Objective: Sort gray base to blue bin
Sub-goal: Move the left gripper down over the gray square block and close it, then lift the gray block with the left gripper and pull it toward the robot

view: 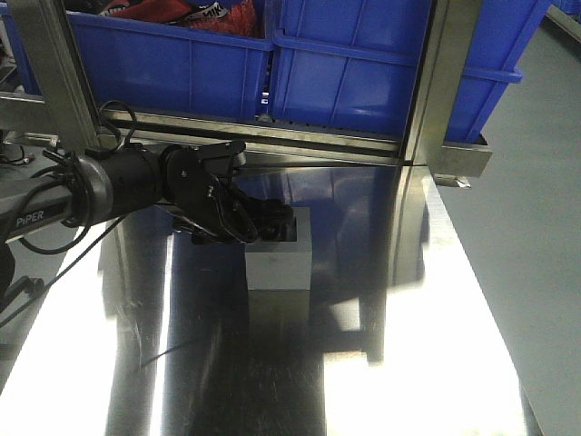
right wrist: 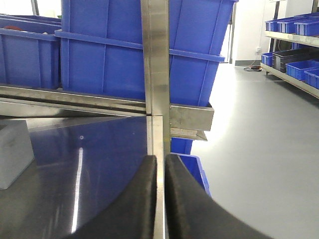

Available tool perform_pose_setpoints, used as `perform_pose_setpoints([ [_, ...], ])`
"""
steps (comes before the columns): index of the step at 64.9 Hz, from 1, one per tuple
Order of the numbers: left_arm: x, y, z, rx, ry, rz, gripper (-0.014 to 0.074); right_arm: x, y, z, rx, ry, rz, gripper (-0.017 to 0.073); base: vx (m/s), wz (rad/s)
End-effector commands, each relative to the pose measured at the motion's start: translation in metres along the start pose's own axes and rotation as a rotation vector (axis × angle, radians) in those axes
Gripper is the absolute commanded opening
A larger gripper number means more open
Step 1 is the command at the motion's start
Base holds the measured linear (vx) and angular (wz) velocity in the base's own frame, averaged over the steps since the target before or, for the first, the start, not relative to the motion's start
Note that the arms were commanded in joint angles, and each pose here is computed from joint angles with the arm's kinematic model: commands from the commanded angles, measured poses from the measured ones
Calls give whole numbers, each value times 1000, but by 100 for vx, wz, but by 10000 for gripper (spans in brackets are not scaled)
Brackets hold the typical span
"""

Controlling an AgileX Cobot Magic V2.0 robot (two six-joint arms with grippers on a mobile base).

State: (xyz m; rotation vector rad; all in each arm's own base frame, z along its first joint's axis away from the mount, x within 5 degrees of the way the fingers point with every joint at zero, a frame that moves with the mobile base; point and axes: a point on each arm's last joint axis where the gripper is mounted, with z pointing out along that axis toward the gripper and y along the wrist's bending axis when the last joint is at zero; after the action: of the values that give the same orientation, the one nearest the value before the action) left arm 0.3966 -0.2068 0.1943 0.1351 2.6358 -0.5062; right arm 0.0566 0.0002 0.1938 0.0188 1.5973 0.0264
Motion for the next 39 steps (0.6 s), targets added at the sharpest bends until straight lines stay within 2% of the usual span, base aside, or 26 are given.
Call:
perform_pose_setpoints([
  [1,-12,-11,-24,32,-57,9,563,-9,0,-1,0,-93,-13,-4,0,0],
  [12,-6,-9,-17,18,-4,11,532,-9,0,-1,0,-93,-13,-4,0,0],
  [18,-5,-8,-17,16,11,11,485,-9,0,-1,0,-93,-13,-4,0,0],
  [39,-2,-8,-17,12,38,21,145,-9,0,-1,0,-93,-13,-4,0,0],
])
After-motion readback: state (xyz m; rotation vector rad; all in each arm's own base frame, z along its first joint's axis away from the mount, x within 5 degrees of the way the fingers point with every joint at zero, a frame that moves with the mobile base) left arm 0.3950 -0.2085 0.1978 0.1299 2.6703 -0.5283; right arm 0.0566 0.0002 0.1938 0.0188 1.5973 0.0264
